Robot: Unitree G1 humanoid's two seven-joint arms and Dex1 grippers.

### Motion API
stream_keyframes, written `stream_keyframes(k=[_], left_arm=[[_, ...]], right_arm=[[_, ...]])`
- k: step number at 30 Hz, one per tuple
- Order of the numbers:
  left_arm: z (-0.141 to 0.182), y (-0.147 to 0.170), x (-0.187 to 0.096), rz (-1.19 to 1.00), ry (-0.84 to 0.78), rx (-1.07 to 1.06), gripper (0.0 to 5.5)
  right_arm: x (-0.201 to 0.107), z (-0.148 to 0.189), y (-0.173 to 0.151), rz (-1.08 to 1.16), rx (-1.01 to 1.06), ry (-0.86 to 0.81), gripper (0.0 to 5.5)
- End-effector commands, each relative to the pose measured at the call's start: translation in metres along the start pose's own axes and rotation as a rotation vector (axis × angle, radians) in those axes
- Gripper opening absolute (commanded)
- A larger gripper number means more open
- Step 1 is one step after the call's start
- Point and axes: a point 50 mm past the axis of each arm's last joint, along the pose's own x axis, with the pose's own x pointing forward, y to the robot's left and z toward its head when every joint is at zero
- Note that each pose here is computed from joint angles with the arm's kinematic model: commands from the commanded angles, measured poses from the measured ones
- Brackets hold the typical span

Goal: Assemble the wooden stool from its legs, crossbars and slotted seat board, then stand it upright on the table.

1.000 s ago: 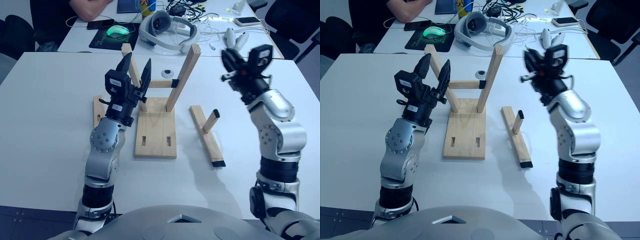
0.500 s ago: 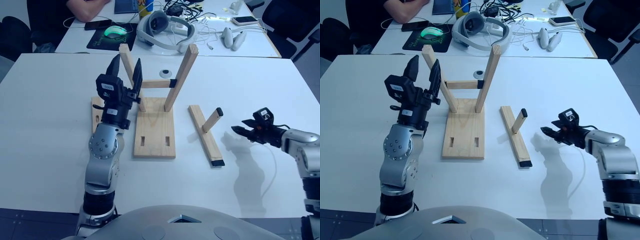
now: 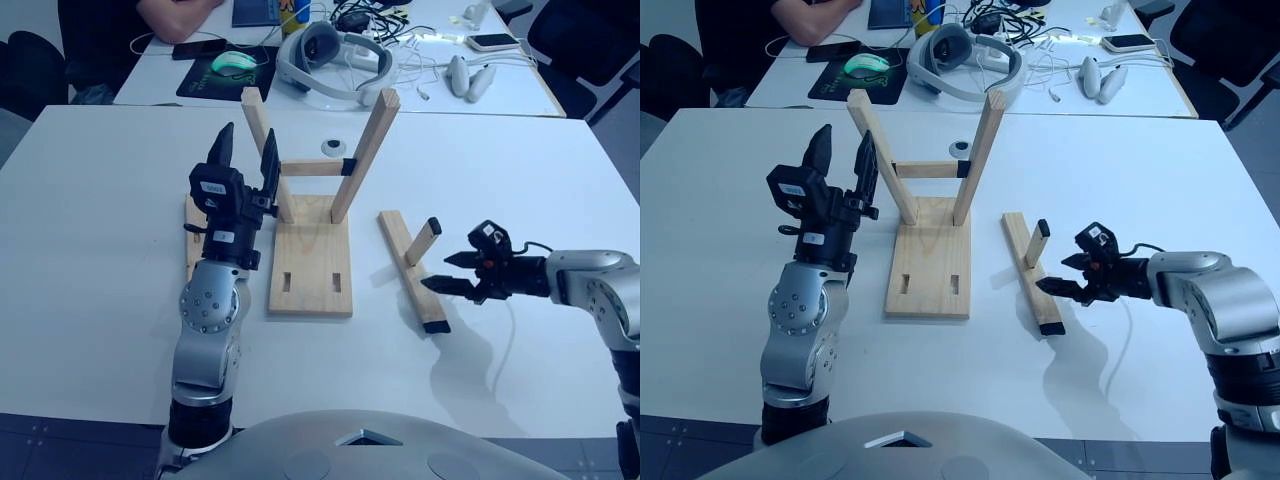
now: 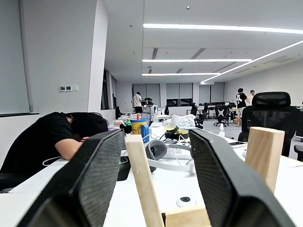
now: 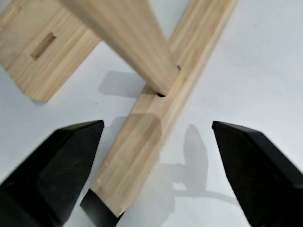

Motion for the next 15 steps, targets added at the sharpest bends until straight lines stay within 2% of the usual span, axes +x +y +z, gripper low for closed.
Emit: stream_keyframes(k=[1, 15], left_arm=[[0.001, 0.0, -0.001, -0.03, 0.011, -0.001, 2.53], [0.003, -0.003, 0.008, -0.135, 0.031, -0.004, 2.53]], right_arm=[[0.014, -0.007, 0.017, -0.02, 0.008, 0.005, 4.24], [0.051, -0.013, 0.023, -0.291, -0.009, 0.002, 4.24]])
